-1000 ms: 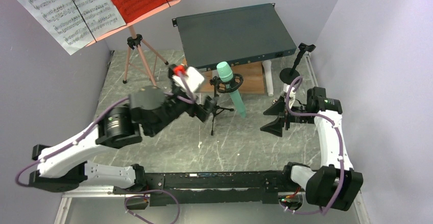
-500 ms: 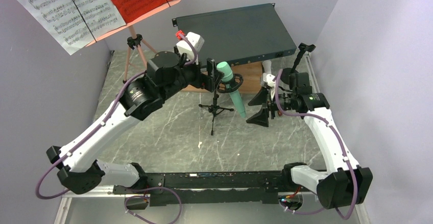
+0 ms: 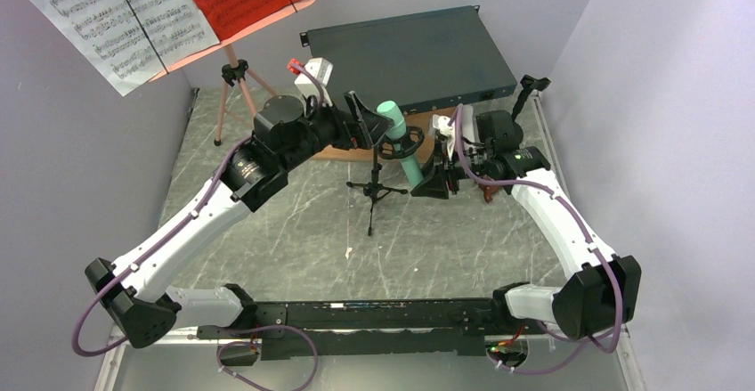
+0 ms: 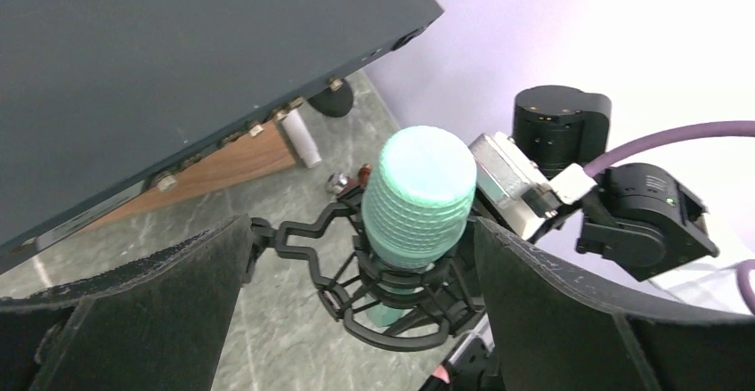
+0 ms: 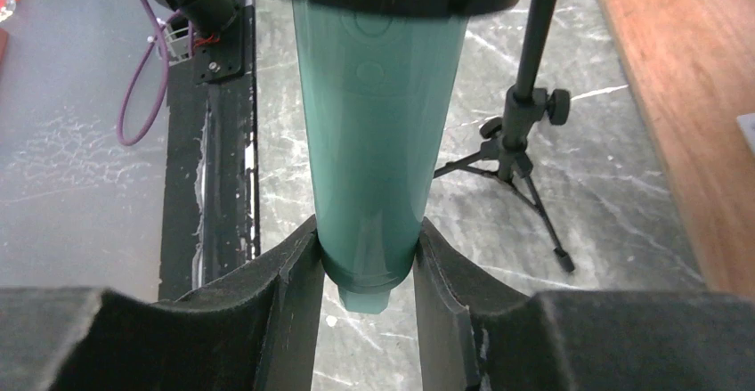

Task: Pack up the instrument practice props
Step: Remove the microphone from the microphone stand.

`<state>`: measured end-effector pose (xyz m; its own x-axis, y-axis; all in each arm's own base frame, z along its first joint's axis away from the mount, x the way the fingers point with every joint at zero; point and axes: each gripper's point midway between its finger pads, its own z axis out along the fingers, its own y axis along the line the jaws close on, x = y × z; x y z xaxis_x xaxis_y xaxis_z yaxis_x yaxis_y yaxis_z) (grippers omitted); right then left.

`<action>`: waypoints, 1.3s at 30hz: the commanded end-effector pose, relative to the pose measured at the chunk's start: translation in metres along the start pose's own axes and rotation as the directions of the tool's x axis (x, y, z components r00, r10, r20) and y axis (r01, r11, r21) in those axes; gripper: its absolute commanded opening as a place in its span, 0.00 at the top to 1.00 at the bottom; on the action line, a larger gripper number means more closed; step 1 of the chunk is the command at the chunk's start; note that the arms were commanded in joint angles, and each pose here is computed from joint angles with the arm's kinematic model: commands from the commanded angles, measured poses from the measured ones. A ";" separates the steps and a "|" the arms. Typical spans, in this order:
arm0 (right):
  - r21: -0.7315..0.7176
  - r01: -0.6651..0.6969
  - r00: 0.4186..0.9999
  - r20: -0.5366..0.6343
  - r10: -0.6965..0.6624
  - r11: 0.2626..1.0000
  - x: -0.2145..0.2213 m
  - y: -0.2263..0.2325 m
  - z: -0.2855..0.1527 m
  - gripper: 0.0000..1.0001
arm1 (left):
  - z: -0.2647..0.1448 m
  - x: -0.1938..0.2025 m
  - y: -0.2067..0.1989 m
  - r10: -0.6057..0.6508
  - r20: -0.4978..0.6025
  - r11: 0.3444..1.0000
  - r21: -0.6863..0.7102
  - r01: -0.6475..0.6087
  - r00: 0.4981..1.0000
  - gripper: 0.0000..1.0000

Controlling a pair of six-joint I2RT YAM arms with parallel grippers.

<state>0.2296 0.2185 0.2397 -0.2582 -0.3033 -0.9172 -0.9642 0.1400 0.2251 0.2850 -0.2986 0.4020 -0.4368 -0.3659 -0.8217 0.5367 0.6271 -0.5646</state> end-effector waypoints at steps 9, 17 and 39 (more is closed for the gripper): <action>-0.047 0.092 0.989 0.122 -0.085 0.995 -0.065 -0.005 0.001 1.00 | 0.018 -0.017 -0.026 -0.056 0.053 0.983 0.179 0.045 0.997 0.02; -0.060 0.081 0.986 0.150 -0.072 0.995 -0.074 -0.008 0.003 1.00 | 0.030 -0.019 -0.024 -0.038 0.089 0.974 0.224 0.017 0.995 0.15; -0.051 0.090 0.991 0.106 -0.084 0.995 -0.063 -0.003 0.000 0.49 | 0.039 -0.023 -0.041 0.104 0.152 0.926 0.345 -0.151 0.983 1.00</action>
<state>0.2556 0.2399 0.2857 -0.2637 -0.1946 -0.9448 -0.9639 0.0898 0.2506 0.3014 -0.3485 0.4030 -0.3974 -0.3713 -0.8392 0.7486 0.3977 -0.5305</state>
